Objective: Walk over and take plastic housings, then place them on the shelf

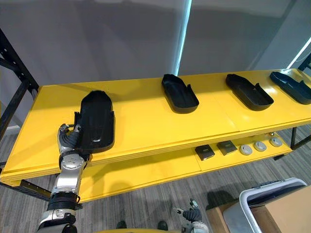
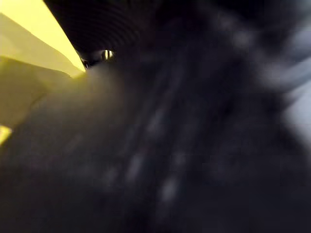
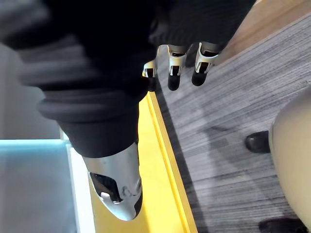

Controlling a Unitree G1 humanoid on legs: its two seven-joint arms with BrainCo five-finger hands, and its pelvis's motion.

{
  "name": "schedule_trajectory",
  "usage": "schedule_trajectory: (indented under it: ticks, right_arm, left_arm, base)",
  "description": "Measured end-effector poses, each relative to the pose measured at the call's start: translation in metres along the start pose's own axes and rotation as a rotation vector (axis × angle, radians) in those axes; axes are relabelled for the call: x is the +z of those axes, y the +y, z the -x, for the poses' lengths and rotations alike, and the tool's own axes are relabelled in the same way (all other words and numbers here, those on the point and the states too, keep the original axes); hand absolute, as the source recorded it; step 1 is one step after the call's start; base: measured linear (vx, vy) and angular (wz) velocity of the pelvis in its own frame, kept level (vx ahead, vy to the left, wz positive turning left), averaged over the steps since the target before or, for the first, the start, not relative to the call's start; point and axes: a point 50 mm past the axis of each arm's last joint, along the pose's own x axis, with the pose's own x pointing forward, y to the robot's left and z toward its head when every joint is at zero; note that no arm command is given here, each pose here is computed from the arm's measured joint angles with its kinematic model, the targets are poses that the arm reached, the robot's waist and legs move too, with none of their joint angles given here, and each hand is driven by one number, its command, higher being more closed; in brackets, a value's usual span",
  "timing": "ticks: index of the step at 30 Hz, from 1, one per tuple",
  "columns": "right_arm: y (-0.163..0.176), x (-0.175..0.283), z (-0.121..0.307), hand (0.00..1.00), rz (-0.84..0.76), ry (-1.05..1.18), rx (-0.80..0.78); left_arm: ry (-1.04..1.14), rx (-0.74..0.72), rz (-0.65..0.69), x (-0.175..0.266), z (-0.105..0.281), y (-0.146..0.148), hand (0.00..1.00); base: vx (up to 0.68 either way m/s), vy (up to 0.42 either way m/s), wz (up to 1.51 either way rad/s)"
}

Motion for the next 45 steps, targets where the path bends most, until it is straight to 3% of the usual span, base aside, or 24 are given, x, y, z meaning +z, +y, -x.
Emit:
schedule_trajectory:
  ticks: [10, 15, 20, 24, 25, 34, 45]
  right_arm:
    - [-0.001, 0.001, 0.0, 0.0, -0.003, -0.003, -0.004]
    - [-0.003, 0.0, 0.0, 0.0, 0.001, -0.002, -0.01]
    - [-0.007, -0.001, 0.0, 0.0, 0.007, -0.006, -0.017]
    - [-0.009, -0.001, 0.0, 0.0, 0.002, -0.007, -0.021]
    - [-0.009, -0.002, 0.0, 0.0, 0.002, -0.008, -0.022]
    - [-0.011, -0.009, 0.002, 0.0, 0.013, 0.016, -0.025]
    - [-0.009, -0.013, 0.003, 0.0, 0.03, 0.026, -0.01]
  left_arm:
    - [-0.079, 0.047, 0.248, 0.045, 0.0, -0.013, 0.0]
    - [-0.302, 0.033, 0.352, 0.096, 0.02, -0.013, 0.0]
    - [-0.552, 0.016, 0.387, 0.125, 0.061, -0.001, 0.0]
    - [-0.603, 0.028, 0.35, 0.114, 0.084, 0.013, 0.0]
    - [-0.605, 0.031, 0.317, 0.107, 0.09, 0.018, 1.0]
    - [-0.563, -0.082, 0.152, 0.065, 0.123, 0.029, 1.0]
    - [-0.425, -0.337, 0.001, 0.024, 0.127, 0.0, 1.0]
  base:
    - [0.04, 0.012, -0.02]
    - [0.03, 0.007, 0.05]
    - [0.01, 0.014, 0.15]
    - [0.01, -0.006, 0.09]
    - [0.02, 0.003, 0.05]
    - [0.01, 0.017, 0.11]
    - [0.0, 0.002, 0.02]
